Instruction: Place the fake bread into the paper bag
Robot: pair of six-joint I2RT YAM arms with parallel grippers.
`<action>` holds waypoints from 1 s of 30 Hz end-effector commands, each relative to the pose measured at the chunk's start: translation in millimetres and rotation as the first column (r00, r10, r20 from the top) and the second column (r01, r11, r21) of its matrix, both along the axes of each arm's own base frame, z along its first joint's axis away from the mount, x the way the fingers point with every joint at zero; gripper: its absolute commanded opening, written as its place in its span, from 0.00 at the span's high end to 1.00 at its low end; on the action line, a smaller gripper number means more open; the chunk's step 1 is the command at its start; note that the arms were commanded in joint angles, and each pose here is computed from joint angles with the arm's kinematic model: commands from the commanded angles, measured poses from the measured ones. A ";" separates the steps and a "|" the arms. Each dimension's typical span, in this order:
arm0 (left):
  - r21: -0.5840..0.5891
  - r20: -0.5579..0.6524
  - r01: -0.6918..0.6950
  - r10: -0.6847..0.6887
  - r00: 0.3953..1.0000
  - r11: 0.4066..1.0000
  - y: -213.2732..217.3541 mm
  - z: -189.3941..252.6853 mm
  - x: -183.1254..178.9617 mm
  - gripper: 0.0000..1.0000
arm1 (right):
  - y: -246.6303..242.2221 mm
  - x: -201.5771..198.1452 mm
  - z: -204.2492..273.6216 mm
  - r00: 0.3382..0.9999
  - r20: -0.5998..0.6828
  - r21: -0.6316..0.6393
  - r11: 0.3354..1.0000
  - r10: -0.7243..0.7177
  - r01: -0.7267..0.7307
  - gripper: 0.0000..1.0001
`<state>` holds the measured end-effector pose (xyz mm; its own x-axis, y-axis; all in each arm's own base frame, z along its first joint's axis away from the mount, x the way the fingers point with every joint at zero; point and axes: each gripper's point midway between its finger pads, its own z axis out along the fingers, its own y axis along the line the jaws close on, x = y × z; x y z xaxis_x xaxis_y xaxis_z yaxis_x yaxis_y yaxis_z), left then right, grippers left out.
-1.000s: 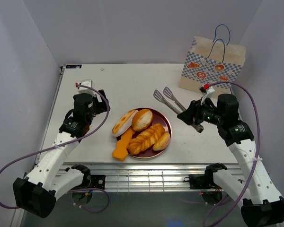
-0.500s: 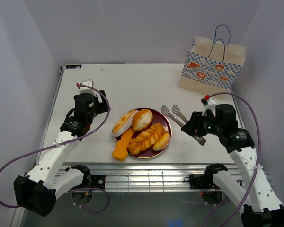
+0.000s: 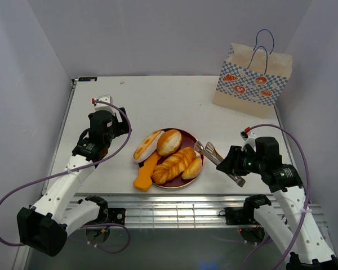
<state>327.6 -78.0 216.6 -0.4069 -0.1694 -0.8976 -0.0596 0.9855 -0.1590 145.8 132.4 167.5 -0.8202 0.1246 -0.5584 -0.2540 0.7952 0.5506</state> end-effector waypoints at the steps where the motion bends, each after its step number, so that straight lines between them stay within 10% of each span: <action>1: -0.014 0.034 0.007 -0.006 0.999 1.000 -3.5 17.7 4.1 0.02 | 3.1 -11.5 -7.7 0.999 -0.039 0.012 0.999 0.034 -0.034 0.45; 30: -0.022 0.027 0.022 -0.022 0.999 1.000 -7.1 17.7 4.3 0.02 | 10.3 -24.6 -40.8 0.988 -0.127 0.026 0.996 0.092 -0.090 0.50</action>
